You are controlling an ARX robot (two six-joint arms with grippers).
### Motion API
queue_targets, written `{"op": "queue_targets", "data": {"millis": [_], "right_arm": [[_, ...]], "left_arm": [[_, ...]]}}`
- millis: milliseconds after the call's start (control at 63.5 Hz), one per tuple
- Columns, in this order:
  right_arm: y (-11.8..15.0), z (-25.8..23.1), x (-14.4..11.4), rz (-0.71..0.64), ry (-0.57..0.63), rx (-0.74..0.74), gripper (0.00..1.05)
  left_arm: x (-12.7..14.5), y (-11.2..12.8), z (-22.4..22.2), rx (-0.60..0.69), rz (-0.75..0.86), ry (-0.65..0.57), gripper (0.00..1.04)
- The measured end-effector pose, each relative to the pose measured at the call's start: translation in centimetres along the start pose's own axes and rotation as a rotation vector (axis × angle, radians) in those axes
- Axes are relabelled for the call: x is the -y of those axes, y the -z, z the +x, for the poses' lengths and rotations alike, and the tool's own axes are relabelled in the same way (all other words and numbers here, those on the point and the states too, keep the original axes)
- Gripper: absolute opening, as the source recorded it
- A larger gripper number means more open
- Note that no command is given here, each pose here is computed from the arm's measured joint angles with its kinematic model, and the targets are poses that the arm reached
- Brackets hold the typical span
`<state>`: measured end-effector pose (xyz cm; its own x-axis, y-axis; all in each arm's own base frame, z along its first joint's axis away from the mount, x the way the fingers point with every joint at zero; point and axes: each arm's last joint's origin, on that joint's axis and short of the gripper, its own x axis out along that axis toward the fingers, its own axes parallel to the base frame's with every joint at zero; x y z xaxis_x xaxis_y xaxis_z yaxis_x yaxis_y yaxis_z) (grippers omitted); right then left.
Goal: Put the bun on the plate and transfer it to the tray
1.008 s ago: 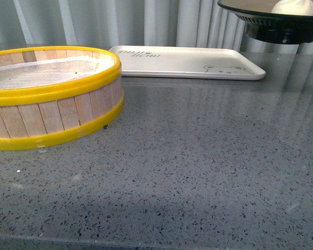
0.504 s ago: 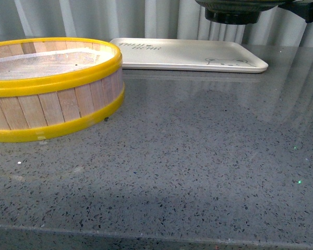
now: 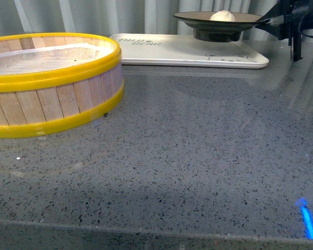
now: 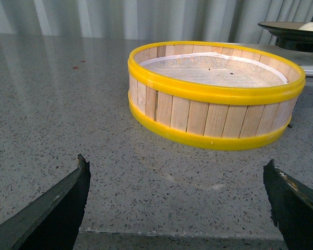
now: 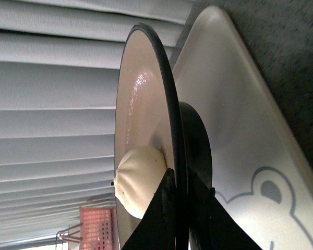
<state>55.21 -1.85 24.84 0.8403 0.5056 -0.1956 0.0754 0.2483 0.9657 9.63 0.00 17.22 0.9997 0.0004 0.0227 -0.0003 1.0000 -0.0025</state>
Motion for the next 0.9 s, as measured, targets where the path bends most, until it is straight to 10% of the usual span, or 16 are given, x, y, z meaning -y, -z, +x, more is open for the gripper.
{"op": "queue_targets", "data": {"millis": [898], "right_arm": [[1.3, 0.8, 0.1, -0.030, 0.072, -0.076, 0.02]], "left_arm": [[0.0, 0.0, 0.0, 0.000, 0.000, 0.000, 0.98]]}}
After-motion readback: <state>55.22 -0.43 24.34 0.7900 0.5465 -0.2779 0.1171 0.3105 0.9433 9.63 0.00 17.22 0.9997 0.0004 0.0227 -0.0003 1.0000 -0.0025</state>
